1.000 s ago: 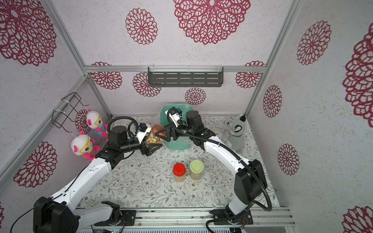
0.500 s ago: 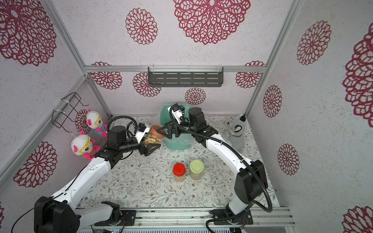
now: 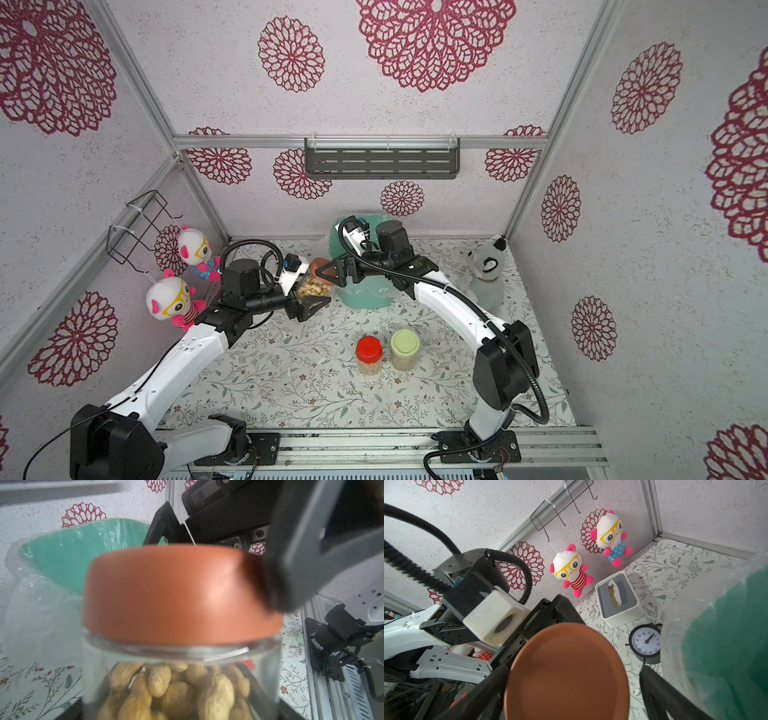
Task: Empty moldy peanuts from jars
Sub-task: Unscrew the lid from the jar.
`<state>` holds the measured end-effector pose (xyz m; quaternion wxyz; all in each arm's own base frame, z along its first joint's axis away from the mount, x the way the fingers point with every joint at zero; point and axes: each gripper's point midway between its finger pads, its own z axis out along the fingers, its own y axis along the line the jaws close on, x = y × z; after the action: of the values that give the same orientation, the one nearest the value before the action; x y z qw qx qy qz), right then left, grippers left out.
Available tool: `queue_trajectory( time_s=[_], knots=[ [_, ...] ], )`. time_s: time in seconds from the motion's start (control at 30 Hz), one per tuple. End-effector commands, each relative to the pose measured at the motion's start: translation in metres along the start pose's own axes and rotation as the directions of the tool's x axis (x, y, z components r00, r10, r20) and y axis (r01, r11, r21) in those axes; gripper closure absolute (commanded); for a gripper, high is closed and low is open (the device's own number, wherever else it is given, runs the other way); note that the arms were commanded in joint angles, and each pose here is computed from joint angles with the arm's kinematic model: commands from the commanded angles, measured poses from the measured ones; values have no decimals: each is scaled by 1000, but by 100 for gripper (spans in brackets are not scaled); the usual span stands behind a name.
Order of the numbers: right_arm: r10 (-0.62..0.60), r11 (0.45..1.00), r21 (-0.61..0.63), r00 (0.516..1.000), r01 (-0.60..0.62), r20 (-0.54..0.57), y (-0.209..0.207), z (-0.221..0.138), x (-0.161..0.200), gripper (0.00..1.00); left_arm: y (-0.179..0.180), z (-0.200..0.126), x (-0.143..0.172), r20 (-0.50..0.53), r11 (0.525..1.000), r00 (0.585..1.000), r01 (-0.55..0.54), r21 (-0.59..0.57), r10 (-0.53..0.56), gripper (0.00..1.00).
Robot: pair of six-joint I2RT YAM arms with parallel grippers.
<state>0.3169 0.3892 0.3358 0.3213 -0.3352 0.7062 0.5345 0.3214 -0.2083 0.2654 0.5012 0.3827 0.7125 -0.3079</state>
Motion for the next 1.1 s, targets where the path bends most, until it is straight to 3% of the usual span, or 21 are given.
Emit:
queue_trajectory(
  time_s=[0.0, 0.53, 0.73, 1.0, 1.07],
  knots=[
    [-65, 998, -25, 998, 65, 18, 16, -1, -13, 1, -3, -8, -38, 103, 992, 987, -125, 0, 125, 100],
    [-55, 998, -32, 998, 56, 39, 17, 2, -20, 2, -8, -8, -34, 95, 991, 987, -130, 27, 127, 100],
    [-49, 998, -29, 998, 50, 41, 15, 1, -19, 8, -7, -7, -33, 90, 991, 987, -133, 22, 130, 100],
    [-63, 996, -58, 996, 66, 62, 18, -7, -22, 30, -7, -7, -31, 88, 991, 988, -130, 27, 128, 100],
    [-105, 990, -93, 993, 110, 55, 23, -12, -20, 43, -9, -9, -31, 90, 991, 988, -129, 45, 125, 100]
  ],
)
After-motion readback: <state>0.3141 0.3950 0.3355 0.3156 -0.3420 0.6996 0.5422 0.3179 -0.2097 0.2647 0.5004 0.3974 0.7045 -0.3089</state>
